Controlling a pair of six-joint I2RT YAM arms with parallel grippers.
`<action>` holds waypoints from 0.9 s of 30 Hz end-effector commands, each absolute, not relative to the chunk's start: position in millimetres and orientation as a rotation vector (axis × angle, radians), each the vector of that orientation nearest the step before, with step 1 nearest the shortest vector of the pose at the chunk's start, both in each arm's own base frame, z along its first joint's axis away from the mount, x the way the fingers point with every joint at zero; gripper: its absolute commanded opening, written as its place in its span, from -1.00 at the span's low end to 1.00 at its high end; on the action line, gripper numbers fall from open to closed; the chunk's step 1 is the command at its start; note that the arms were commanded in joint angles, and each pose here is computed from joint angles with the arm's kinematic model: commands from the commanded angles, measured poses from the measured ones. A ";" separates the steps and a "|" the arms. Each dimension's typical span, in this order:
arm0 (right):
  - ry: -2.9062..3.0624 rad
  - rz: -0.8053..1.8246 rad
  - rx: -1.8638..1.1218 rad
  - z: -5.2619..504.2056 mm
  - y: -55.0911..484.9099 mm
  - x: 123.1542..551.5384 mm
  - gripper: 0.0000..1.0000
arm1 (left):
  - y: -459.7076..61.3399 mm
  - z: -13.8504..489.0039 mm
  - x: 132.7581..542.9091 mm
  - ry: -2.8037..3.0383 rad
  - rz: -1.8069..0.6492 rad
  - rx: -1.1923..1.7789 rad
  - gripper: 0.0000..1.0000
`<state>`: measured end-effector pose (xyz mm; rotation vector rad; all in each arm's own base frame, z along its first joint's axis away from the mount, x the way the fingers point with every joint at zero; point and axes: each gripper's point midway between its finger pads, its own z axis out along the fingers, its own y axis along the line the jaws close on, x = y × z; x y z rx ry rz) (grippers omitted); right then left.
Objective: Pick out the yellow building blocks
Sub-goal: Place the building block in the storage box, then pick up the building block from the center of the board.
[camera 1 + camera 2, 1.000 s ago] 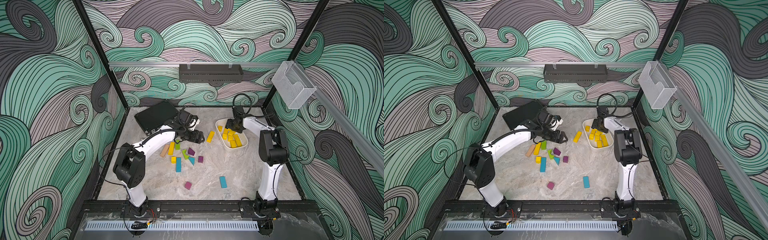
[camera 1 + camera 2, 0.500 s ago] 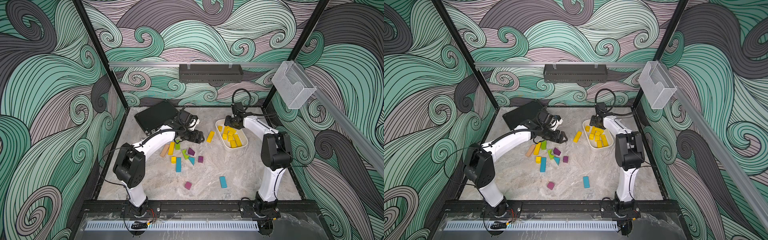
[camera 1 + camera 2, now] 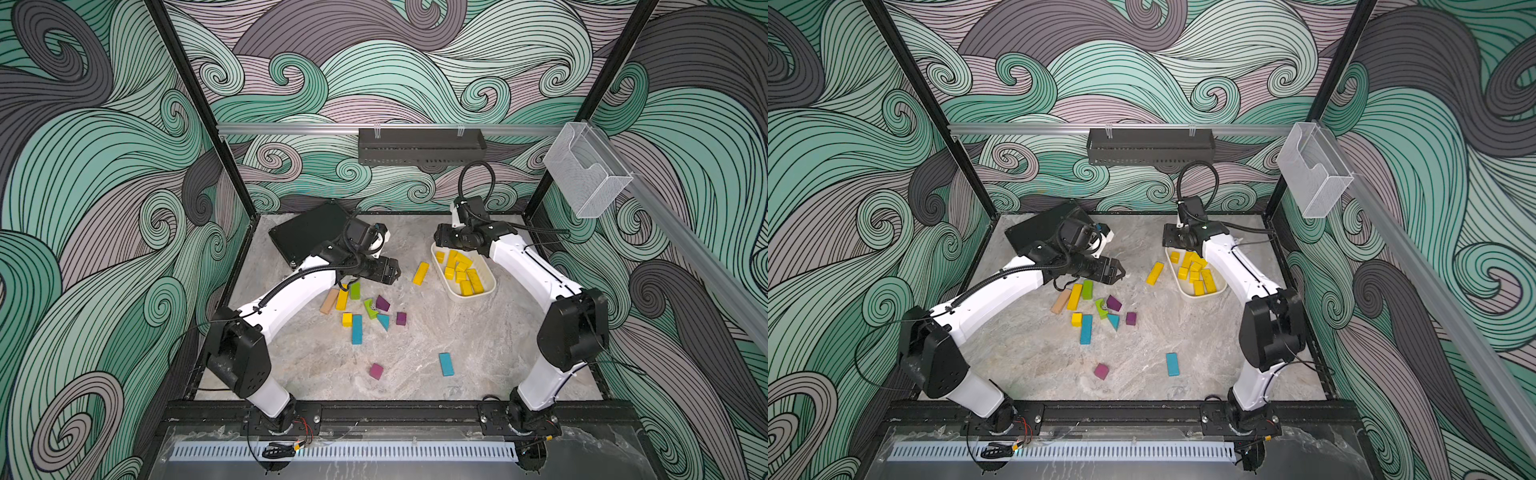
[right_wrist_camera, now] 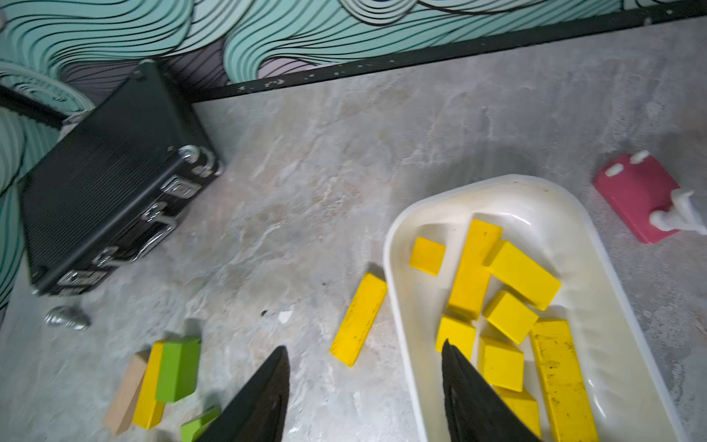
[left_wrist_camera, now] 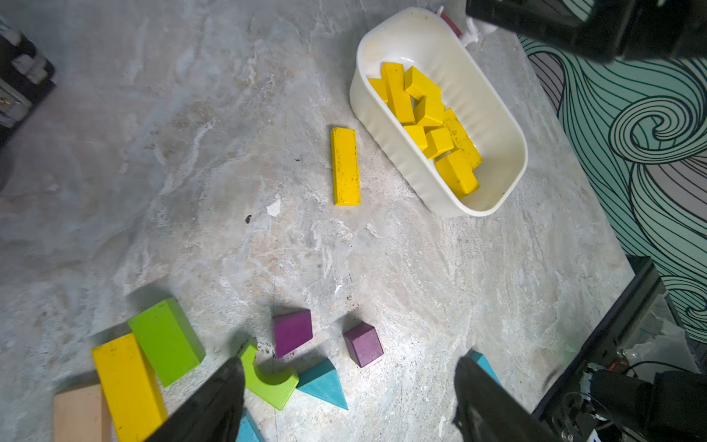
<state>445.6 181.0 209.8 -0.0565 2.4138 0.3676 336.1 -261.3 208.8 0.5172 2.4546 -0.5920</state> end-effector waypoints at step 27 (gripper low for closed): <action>2.469 0.655 -1.095 97.1 433.5 255.9 0.16 | -85.0 108.4 226.0 2.614 -0.340 -0.322 0.61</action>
